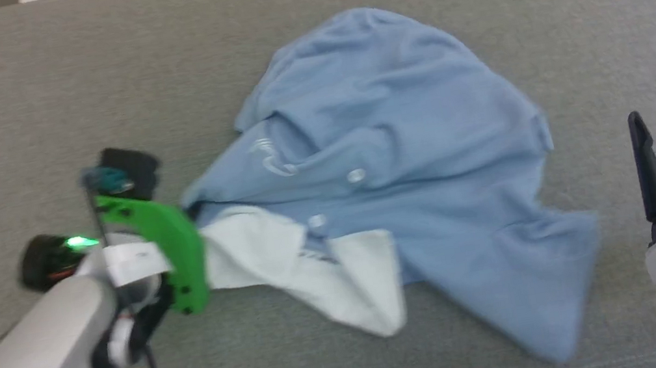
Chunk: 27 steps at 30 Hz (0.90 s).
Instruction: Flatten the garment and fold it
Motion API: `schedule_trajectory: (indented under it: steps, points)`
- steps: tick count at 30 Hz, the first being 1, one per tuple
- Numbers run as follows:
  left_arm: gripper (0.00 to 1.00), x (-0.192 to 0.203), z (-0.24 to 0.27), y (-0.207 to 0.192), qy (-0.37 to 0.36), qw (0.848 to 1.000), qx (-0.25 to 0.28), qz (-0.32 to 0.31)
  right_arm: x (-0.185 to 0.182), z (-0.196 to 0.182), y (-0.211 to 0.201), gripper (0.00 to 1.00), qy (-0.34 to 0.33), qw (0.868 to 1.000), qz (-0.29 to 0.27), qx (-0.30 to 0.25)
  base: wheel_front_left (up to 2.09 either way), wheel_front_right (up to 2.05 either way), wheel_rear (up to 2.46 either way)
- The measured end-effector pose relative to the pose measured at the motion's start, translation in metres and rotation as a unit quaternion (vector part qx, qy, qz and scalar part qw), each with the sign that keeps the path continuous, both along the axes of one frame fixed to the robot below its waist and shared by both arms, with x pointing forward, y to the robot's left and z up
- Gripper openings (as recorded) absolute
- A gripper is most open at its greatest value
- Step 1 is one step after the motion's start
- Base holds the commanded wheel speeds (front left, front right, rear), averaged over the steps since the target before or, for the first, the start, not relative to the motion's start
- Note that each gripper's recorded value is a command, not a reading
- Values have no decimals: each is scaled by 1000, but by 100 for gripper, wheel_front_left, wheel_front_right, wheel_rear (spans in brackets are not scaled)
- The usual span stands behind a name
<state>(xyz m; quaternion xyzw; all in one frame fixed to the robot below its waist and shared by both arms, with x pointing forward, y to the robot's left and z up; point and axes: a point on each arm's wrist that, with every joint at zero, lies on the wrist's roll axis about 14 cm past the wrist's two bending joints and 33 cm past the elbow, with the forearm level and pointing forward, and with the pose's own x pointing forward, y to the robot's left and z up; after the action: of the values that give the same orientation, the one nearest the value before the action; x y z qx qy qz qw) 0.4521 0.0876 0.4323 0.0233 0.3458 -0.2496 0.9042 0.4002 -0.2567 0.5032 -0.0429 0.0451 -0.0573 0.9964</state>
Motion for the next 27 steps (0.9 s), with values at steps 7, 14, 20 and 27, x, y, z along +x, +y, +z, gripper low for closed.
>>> schedule_trajectory:
  steps: [7, 14, 20, 27]
  points:
    - [0, 4, 51, 88, -109, 987, 52, 105, 12, 5, 38, 100, -5, 998, 54, 16, 0, 0, 0]
    - [0, -17, 16, 93, -83, 988, 103, 76, 17, 0, 51, 100, 2, 997, 73, 20, 0, 0, 0]
    - [60, -42, -44, 73, -2, 991, 130, 12, 12, -8, 43, 100, 15, 998, 62, 19, 0, 0, 0]
    - [100, -42, -47, 79, -14, 991, 133, 20, 7, -8, 44, 100, 20, 998, 61, 20, 0, 0, 0]
